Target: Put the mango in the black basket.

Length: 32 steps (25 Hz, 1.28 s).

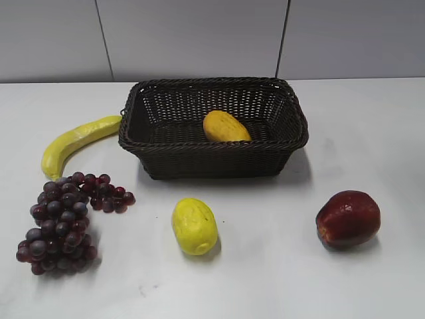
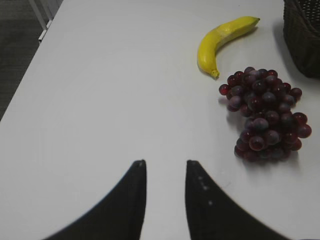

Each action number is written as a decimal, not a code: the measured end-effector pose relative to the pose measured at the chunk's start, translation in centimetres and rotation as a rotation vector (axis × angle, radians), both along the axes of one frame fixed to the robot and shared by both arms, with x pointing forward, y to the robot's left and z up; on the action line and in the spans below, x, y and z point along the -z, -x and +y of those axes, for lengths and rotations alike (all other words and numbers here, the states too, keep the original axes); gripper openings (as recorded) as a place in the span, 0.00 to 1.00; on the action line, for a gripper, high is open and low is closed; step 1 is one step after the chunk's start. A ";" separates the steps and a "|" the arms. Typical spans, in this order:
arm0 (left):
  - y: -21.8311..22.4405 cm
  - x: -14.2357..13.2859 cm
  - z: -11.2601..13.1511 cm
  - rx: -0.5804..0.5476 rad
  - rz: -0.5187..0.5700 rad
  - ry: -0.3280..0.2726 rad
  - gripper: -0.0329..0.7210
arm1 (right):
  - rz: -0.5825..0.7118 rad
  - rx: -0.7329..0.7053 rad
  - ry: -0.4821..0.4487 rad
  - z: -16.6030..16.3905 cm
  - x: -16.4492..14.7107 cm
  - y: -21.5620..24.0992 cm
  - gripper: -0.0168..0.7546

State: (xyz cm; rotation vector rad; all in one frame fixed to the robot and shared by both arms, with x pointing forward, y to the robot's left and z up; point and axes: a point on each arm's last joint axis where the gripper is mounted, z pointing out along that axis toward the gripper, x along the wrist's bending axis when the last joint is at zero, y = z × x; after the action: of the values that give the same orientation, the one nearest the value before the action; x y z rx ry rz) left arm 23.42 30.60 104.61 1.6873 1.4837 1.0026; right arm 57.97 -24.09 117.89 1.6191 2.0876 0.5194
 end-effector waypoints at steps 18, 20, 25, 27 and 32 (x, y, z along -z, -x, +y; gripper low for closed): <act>0.0 0.0 0.0 0.000 0.000 0.000 0.31 | -0.267 0.025 -0.119 -4.7 5.1 26.3 0.79; 0.0 0.0 0.0 0.000 0.000 0.000 0.31 | -0.317 0.023 -0.129 -5.1 6.0 28.4 0.79; 0.0 0.0 0.0 0.000 0.000 0.000 0.31 | -0.390 0.012 -0.136 -5.7 8.7 31.6 0.79; 0.0 0.0 0.0 0.000 0.000 0.000 0.31 | -0.400 0.001 -0.126 -5.8 9.8 32.2 0.79; 0.0 0.0 0.0 0.000 0.000 0.000 0.31 | -0.344 -0.004 -0.114 -5.8 12.4 32.1 0.79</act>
State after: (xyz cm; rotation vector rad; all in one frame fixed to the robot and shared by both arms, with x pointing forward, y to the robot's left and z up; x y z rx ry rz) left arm 23.42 30.60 104.61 1.6873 1.4837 1.0026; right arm 25.92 -29.87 105.46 1.4640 1.8343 0.8655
